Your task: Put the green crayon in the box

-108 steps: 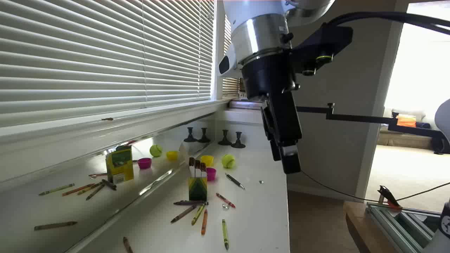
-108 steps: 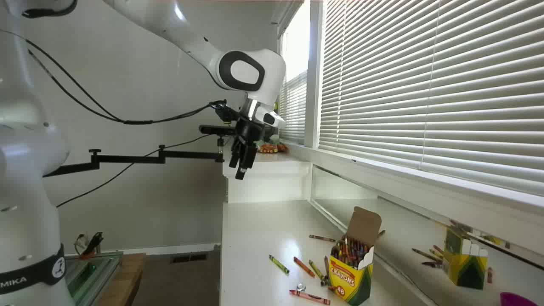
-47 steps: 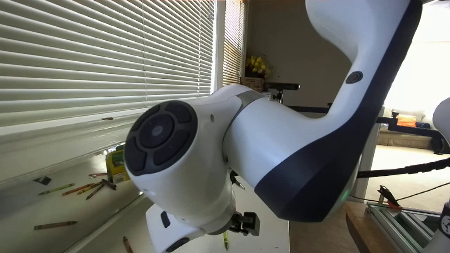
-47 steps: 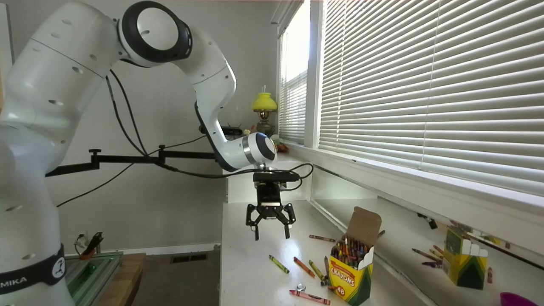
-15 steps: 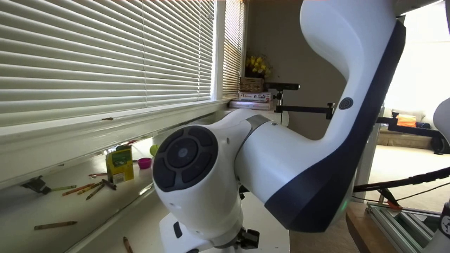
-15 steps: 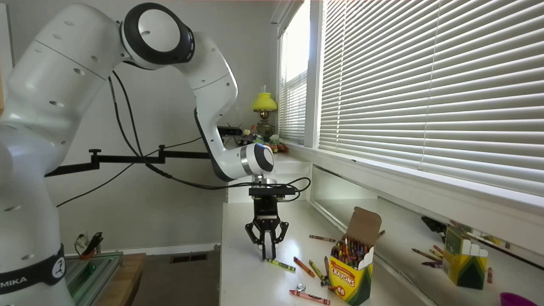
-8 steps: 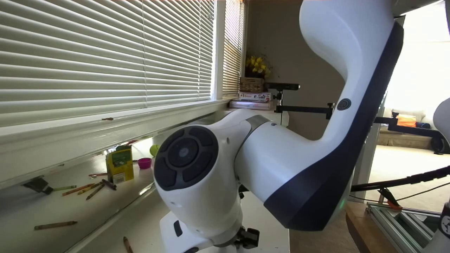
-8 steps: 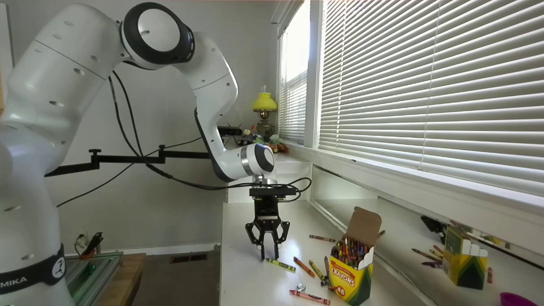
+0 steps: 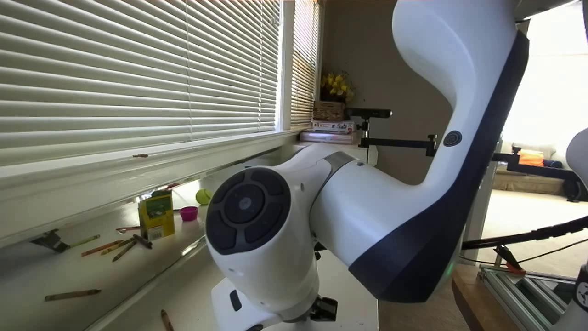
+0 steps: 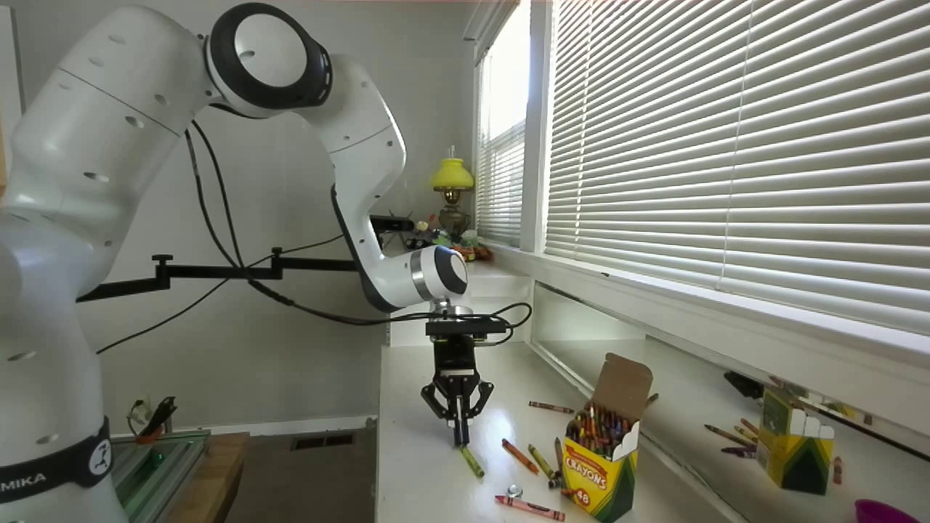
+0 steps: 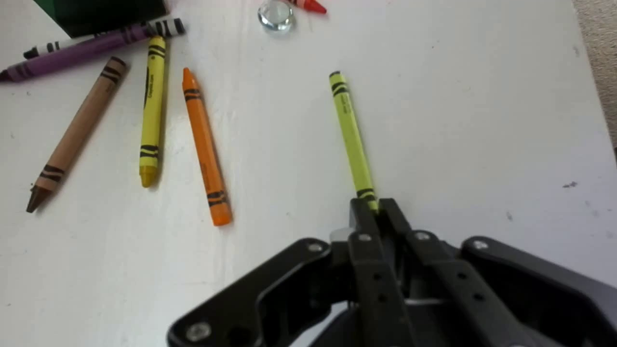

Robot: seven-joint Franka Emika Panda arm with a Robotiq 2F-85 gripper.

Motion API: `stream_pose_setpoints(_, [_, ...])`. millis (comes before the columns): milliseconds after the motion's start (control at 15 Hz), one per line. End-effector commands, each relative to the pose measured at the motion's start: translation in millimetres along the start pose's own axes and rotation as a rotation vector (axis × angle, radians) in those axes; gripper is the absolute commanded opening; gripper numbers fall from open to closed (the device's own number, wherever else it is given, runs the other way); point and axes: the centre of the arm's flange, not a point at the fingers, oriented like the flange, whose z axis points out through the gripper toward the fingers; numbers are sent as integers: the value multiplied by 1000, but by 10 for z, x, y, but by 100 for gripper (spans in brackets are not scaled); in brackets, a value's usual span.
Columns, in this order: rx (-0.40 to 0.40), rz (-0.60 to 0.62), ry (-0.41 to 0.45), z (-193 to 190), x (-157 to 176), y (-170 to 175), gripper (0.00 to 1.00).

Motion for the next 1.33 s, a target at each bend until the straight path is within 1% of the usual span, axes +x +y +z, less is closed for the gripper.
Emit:
stream_pose_setpoints(0, [-56, -29, -19, 82, -37, -14, 0])
stream_pose_setpoints(67, [-63, -34, -25, 100, -33, -19, 2])
stream_pose_setpoints(267, [-65, -51, -33, 35, -74, 19, 1])
stream_pose_setpoints(400, [-52, -44, -19, -133, -171, 46, 1])
stream_pose_setpoints(533, [-50, -8, 16, -374, -383, 137, 1])
stream_pose_setpoints(733, [-55, 62, 79, -682, -813, 284, 1])
stream_pose_setpoints(867, [-37, 124, 160, -851, -1203, 363, 1])
stream_pose_setpoints(933, [-22, 176, 214, -927, -1431, 409, 1])
stream_pose_setpoints(1067, [-4, 258, 294, -1034, -1862, 483, 1])
stream_pose_setpoints(1267, [20, 398, 406, -1052, -2452, 558, 1])
